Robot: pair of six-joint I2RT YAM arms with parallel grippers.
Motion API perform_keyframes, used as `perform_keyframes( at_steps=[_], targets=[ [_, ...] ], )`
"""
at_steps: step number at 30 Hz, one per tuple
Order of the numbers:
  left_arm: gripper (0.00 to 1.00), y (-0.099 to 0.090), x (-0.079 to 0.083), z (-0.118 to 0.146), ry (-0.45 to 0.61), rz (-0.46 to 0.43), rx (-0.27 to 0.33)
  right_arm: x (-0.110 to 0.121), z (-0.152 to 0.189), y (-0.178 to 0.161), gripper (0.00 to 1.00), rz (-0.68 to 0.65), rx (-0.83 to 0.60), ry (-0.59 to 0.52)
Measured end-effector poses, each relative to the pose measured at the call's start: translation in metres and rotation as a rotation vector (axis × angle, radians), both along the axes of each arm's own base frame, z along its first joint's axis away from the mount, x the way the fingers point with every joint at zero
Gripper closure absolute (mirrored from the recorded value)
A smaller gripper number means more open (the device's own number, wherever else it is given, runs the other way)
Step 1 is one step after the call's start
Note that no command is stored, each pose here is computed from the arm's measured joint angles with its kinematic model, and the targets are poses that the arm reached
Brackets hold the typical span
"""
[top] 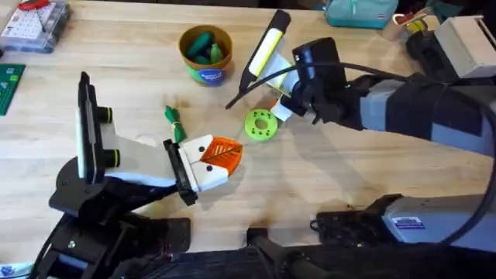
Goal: Pick up the gripper from the table and insert it into the empty holder that is missing its gripper. Then pick up a screw, insert it into the mounting hole, and use the screwdriver to tighten it. Finally, clean up the table by picking up the vegetable and placing it into the bucket.
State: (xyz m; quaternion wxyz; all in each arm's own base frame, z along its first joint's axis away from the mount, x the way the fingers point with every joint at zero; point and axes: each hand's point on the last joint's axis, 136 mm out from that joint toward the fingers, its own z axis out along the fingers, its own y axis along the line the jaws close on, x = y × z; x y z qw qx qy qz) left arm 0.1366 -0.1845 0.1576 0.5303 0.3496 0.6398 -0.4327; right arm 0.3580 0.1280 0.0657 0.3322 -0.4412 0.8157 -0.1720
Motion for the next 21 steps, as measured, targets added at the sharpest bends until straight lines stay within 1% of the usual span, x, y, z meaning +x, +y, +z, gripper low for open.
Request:
perform_keyframes(
  at_steps=[2,5,11,14,17,21],
  targets=[
    [0.987,0.0,0.0,0.0,0.0,0.0,0.0,0.001,0.007,-0.003,0.007,-0.045,0.022,-0.023],
    [0.987,0.0,0.0,0.0,0.0,0.0,0.0,0.004,0.029,-0.009,0.007,-0.109,0.066,-0.084],
    [0.987,0.0,0.0,0.0,0.0,0.0,0.0,0.003,0.089,-0.015,0.007,-0.215,0.232,-0.235],
    [0.987,0.0,0.0,0.0,0.0,0.0,0.0,-0.009,0.11,-0.017,0.007,-0.274,0.339,-0.264],
    [0.987,0.0,0.0,0.0,0.0,0.0,0.0,-0.026,0.127,-0.016,0.007,-0.314,0.437,-0.269],
    [0.987,0.0,0.0,0.0,0.0,0.0,0.0,-0.056,0.134,-0.013,0.007,-0.338,0.516,-0.223]
  ],
)
